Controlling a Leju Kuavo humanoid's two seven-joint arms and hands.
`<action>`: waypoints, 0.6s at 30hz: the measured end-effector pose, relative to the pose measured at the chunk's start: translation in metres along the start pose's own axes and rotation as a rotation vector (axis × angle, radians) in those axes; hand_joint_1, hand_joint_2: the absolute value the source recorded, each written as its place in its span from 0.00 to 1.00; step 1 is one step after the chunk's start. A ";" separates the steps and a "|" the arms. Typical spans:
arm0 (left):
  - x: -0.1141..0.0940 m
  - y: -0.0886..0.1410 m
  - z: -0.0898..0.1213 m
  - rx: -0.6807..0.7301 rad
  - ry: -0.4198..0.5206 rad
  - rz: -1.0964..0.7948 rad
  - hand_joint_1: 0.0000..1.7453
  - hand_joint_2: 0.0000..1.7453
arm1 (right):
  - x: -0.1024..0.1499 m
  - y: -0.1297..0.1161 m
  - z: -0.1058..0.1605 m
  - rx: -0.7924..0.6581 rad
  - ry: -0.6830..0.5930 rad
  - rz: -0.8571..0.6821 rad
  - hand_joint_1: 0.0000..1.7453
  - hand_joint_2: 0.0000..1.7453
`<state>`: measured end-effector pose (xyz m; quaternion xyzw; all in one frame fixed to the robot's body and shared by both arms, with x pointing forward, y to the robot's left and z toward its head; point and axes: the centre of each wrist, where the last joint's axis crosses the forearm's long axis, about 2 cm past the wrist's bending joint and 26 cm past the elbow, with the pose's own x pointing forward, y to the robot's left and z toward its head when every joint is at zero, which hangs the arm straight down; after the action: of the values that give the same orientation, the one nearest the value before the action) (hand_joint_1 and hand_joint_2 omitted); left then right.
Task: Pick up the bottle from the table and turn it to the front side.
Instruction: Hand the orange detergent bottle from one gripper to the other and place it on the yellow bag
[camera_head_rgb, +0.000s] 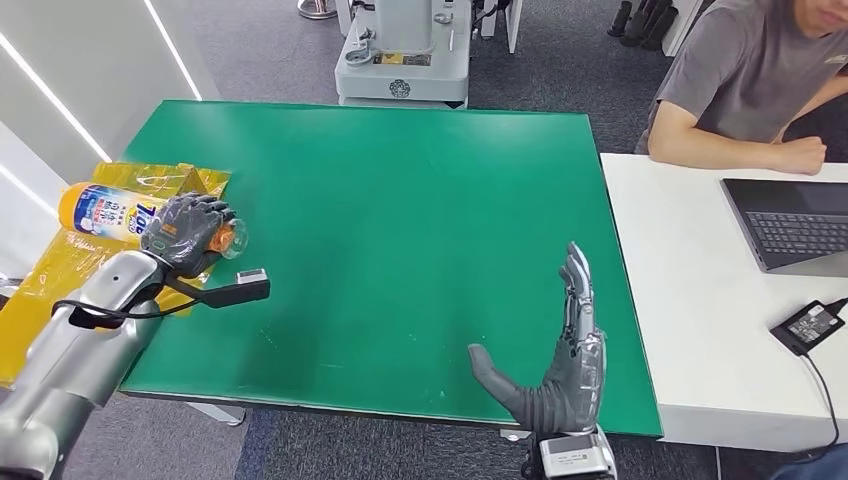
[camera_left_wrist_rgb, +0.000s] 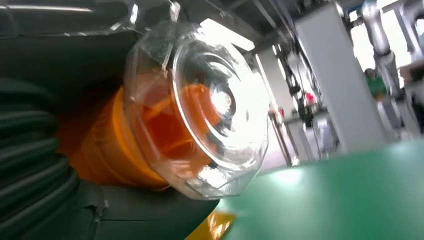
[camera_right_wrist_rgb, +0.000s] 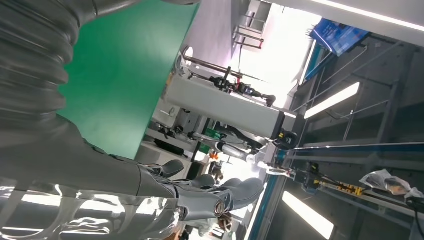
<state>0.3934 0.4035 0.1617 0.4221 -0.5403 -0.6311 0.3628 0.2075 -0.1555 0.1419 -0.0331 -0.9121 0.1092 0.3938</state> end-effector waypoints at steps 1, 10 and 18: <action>-0.004 -0.003 -0.002 -0.034 -0.001 -0.001 1.00 1.00 | 0.000 0.000 0.001 -0.002 0.005 -0.004 0.00 1.00; -0.024 -0.022 -0.007 -0.219 0.079 -0.024 1.00 1.00 | 0.001 0.002 0.006 -0.008 0.016 -0.017 0.00 1.00; -0.016 -0.062 0.017 -0.279 0.127 -0.012 1.00 1.00 | -0.001 0.007 0.006 0.003 0.023 -0.027 0.00 1.00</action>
<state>0.3835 0.4344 0.1033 0.4097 -0.4207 -0.6744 0.4476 0.2040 -0.1498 0.1355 -0.0215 -0.9077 0.1046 0.4058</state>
